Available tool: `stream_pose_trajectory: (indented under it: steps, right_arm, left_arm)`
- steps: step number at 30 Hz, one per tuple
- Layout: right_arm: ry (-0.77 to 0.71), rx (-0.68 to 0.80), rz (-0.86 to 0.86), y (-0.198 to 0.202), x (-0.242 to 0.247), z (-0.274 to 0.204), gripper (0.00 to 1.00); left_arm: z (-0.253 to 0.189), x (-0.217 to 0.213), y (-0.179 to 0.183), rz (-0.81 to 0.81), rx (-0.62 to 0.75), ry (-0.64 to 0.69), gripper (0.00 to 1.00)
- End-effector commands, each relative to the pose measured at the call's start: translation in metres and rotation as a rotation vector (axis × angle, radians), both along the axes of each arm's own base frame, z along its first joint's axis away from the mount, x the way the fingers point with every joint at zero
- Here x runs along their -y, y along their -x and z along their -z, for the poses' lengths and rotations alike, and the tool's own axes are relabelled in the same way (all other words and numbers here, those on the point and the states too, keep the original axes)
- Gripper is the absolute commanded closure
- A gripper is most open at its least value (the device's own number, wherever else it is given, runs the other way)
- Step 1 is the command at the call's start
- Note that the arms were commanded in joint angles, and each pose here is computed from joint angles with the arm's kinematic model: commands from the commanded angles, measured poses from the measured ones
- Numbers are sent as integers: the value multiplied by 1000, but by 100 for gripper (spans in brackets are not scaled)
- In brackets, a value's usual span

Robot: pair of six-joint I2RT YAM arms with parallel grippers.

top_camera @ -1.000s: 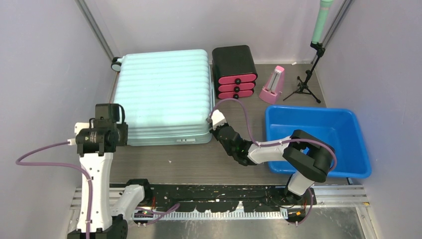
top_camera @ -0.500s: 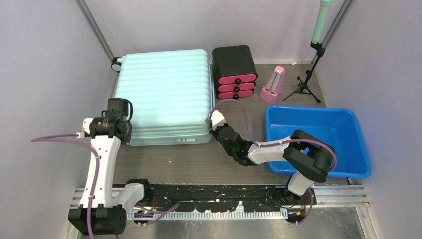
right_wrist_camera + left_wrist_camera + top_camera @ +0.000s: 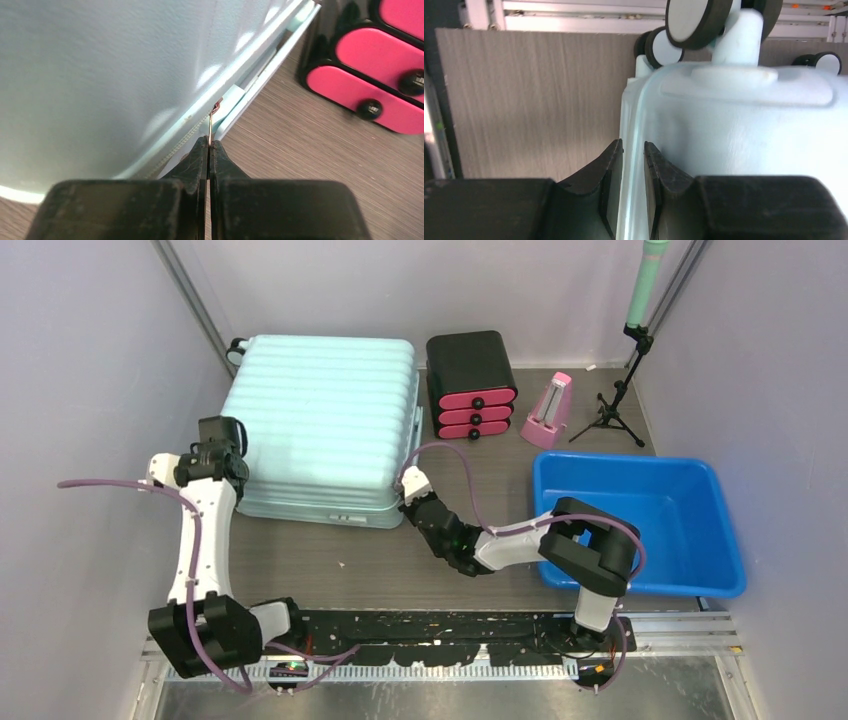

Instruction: Open, take out, and arrange the luggage

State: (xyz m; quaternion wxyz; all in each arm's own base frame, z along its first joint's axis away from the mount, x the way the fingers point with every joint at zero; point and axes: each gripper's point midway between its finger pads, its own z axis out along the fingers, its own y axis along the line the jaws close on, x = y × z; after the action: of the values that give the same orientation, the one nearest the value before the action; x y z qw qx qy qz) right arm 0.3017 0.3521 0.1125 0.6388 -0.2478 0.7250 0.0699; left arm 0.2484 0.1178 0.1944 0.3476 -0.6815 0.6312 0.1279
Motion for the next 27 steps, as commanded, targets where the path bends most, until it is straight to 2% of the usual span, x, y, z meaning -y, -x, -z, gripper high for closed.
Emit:
stream_pose_trajectory:
  steps: [1, 6, 8, 11, 15, 18, 20, 23, 27]
  right_arm:
    - [-148, -13, -204, 26, -70, -19, 100]
    - [-224, -21, -217, 25, -90, -24, 100]
    - [-255, -30, -225, 25, -98, -25, 100]
    - [-258, -35, -230, 24, -104, -23, 100]
    - [-271, -16, -204, 20, -100, -27, 100]
    - [-255, 13, -189, 19, -89, -27, 100]
    - [-245, 29, -159, 13, -78, -26, 100]
    - [-241, 30, -133, 4, -67, -24, 100]
    - [-261, 27, -107, -8, -56, -26, 100]
  left_arm:
    - [-27, -17, -52, 51, 144, -69, 74]
    - [-45, -21, -94, 194, 155, -121, 70]
    - [-54, -17, -96, 244, 113, -111, 70]
    - [-58, -10, -75, 253, 67, -119, 67]
    - [-54, 4, -33, 207, 124, -73, 58]
    - [-40, 20, 1, 129, 175, 25, 58]
    - [-24, 30, 21, 101, 157, 84, 58]
    - [-2, 43, 34, 127, 121, 152, 57]
    - [13, 57, 31, 196, 98, 214, 57]
